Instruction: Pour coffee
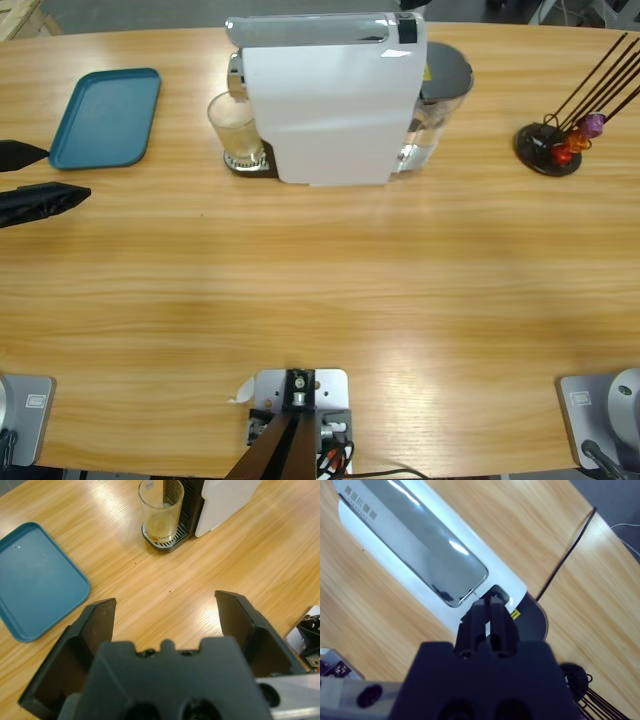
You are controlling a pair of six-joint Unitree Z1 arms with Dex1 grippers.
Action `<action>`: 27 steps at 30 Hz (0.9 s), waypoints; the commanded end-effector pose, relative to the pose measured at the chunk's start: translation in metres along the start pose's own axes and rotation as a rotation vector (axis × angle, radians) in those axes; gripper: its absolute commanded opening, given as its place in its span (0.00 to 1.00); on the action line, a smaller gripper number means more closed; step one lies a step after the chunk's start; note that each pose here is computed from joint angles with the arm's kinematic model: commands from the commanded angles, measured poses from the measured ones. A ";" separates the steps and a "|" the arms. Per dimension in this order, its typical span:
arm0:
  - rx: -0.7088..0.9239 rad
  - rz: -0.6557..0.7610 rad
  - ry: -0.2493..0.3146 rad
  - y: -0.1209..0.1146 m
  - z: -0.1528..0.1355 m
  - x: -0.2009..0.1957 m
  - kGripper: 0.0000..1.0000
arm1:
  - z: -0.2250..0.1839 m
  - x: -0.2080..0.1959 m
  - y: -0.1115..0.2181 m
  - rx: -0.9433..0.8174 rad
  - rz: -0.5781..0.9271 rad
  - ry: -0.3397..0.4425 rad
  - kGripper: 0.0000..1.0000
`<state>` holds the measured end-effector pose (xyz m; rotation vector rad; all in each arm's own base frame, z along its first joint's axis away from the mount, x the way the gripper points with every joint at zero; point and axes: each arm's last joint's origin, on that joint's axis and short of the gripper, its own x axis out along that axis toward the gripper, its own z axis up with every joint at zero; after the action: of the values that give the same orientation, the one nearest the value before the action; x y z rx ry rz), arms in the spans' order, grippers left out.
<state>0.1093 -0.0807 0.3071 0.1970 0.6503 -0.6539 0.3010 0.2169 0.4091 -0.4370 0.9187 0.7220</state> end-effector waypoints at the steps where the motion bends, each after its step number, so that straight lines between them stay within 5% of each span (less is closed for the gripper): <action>1: 0.008 -0.015 0.023 -0.001 -0.008 0.004 0.85 | -0.009 0.031 -0.006 0.016 0.029 0.093 0.00; 27: 0.012 -0.022 0.025 -0.001 -0.007 0.005 0.85 | -0.002 0.036 -0.016 0.033 0.020 0.089 0.00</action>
<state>0.1092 -0.0809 0.3071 0.1992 0.6498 -0.6587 0.3111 0.2120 0.4018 -0.4263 0.9431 0.7012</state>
